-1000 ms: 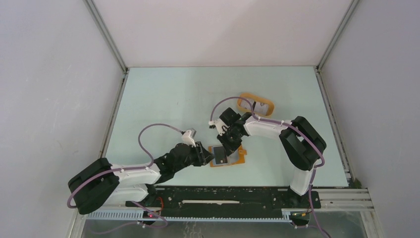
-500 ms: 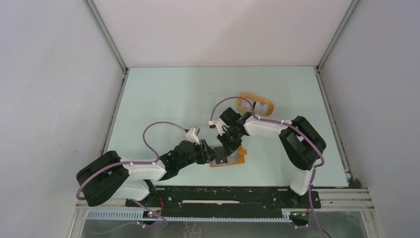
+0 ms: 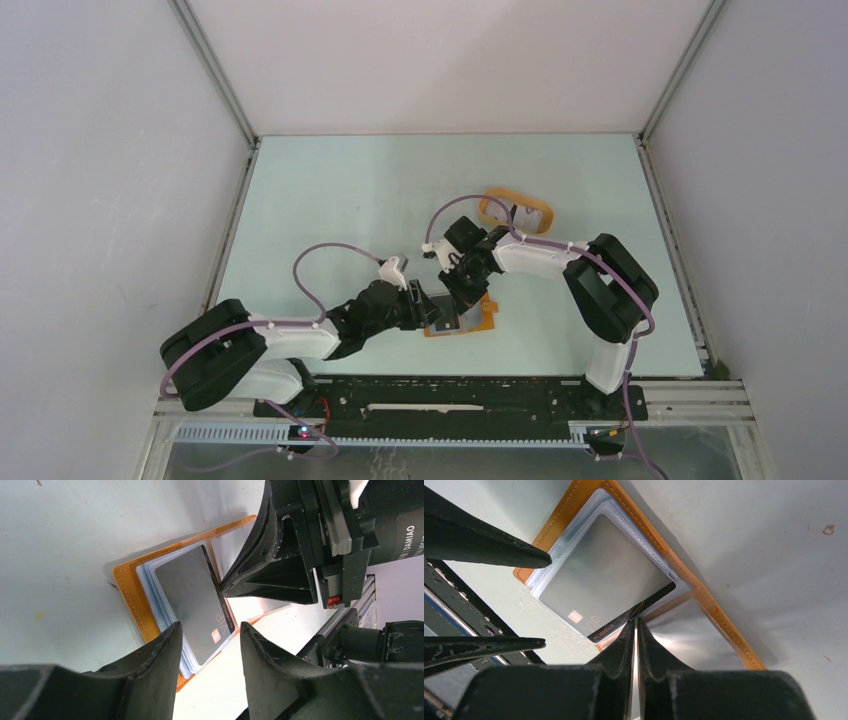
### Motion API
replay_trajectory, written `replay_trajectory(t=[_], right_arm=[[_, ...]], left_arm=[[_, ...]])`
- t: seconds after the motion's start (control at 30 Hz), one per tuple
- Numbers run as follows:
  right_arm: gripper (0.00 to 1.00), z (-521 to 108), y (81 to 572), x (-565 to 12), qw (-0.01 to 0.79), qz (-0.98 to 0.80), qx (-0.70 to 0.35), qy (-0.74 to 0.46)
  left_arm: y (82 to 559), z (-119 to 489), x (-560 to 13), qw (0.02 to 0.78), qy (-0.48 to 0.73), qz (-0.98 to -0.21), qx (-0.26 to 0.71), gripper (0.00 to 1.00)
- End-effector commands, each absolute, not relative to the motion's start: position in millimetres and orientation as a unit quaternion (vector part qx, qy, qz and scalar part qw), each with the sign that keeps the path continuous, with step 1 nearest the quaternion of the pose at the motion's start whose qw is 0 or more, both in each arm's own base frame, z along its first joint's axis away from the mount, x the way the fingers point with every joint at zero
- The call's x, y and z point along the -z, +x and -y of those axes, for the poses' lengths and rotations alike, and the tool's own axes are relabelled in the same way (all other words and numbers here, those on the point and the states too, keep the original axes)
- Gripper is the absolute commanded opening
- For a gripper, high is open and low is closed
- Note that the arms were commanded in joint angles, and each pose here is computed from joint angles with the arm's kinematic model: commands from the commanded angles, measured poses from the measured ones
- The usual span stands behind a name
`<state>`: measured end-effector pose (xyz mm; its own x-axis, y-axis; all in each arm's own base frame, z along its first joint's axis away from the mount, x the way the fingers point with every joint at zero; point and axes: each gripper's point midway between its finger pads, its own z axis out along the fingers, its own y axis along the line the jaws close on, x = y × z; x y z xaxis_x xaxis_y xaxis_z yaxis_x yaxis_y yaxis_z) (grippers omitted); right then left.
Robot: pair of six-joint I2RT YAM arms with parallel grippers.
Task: Put the credit cards into the card holder
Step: Insert the credit card into the card holder.
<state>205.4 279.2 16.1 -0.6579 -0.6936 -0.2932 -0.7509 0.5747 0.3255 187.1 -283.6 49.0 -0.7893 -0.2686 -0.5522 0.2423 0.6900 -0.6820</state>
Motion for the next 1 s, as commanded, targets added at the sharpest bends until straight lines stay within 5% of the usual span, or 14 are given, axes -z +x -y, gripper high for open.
replay_trajectory(t=[0.0, 0.97], right_arm=[[0.11, -284.1, 208.1, -14.8, 0.065, -0.884, -0.219, -0.408], [0.11, -283.9, 209.1, -15.3, 0.064, -0.884, -0.221, -0.407]], left_arm=[[199.5, 292.3, -68.1, 0.345, 0.000, -0.851, 0.396, 0.52], [199.5, 295.6, -62.6, 0.332, 0.007, -0.861, 0.386, 0.56]])
